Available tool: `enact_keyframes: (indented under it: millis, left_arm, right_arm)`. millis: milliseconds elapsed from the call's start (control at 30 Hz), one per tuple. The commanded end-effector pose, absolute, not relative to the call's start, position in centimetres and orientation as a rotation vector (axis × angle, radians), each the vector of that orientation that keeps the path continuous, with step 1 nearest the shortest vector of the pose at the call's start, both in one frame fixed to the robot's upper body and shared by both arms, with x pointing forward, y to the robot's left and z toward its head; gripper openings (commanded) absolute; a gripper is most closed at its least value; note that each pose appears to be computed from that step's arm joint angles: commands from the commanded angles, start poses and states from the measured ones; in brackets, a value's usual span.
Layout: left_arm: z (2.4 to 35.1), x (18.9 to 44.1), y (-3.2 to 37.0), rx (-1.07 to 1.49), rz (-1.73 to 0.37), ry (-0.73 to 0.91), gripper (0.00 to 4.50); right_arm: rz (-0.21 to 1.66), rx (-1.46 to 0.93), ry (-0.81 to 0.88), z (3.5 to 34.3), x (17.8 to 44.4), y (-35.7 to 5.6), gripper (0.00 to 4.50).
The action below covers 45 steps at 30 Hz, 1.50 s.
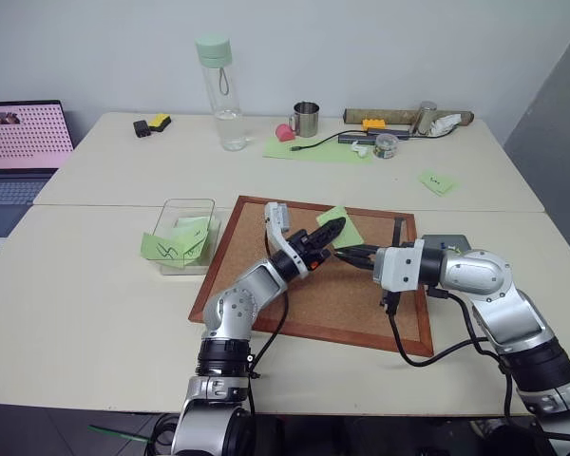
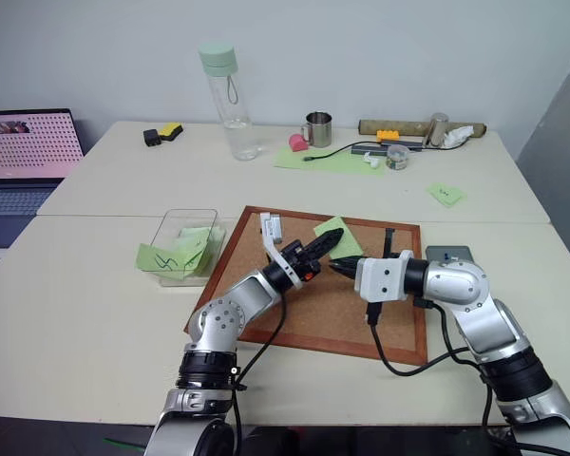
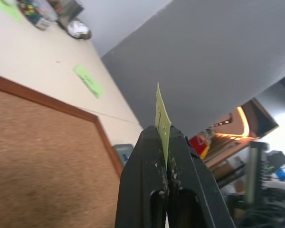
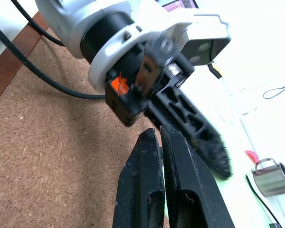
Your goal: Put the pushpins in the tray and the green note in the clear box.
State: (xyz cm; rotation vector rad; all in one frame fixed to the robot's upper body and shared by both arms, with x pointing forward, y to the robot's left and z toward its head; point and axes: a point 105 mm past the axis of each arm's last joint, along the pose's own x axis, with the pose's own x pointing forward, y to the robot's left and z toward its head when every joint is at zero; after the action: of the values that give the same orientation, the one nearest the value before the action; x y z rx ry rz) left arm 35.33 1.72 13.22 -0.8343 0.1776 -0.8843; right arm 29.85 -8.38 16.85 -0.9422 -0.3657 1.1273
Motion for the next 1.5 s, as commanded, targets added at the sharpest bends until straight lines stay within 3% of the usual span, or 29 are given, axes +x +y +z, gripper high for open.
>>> enact_keyframes:
  millis: [33, 233, 467, 767, 833, 967, 1000, 1033, 1267, 1500]
  left_arm:
    - [13.6, 35.9, 1.8, -0.792, -0.852, 0.143, 0.01]
    - [13.7, 35.9, 2.0, -0.757, -0.843, 0.126, 0.01]
    - [16.0, 34.4, 1.7, -0.658, -0.926, 0.059, 0.01]
    - [16.4, 34.1, 1.8, -0.625, -0.932, 0.043, 0.01]
    - [16.3, 34.0, 1.7, -0.623, -0.931, 0.045, 0.0]
    - [16.1, 33.9, 1.7, -0.617, -0.926, 0.045, 0.0]
    - [16.1, 34.0, 1.7, -0.613, -0.924, 0.044, 0.0]
    - [16.1, 34.0, 1.7, -0.611, -0.922, 0.043, 0.0]
    - [16.1, 34.0, 1.8, -0.596, -0.917, 0.035, 0.0]
    - [17.8, 33.6, 3.1, -0.516, -0.906, -0.031, 0.0]
  right_arm:
    - [1.062, -0.895, -0.463, 19.9, 29.5, -8.7, 0.0]
    - [0.841, -0.716, -0.278, 20.4, 31.5, -13.8, 0.0]
    - [0.456, -0.586, 0.059, 17.6, 33.8, -23.5, 0.0]
    - [0.269, -0.42, 0.296, 12.7, 34.5, -27.9, 0.0]
    - [0.25, -0.406, 0.314, 12.3, 34.6, -28.4, 0.48]
    - [0.243, -0.398, 0.318, 12.2, 34.6, -28.6, 0.6]
    - [0.246, -0.396, 0.315, 12.2, 34.6, -28.6, 1.0]
    - [0.251, -0.388, 0.309, 12.3, 34.6, -28.5, 0.98]
    - [0.256, -0.38, 0.288, 12.6, 34.6, -28.2, 2.5]
    - [0.355, -0.481, 0.152, 16.3, 34.5, -27.0, 3.94]
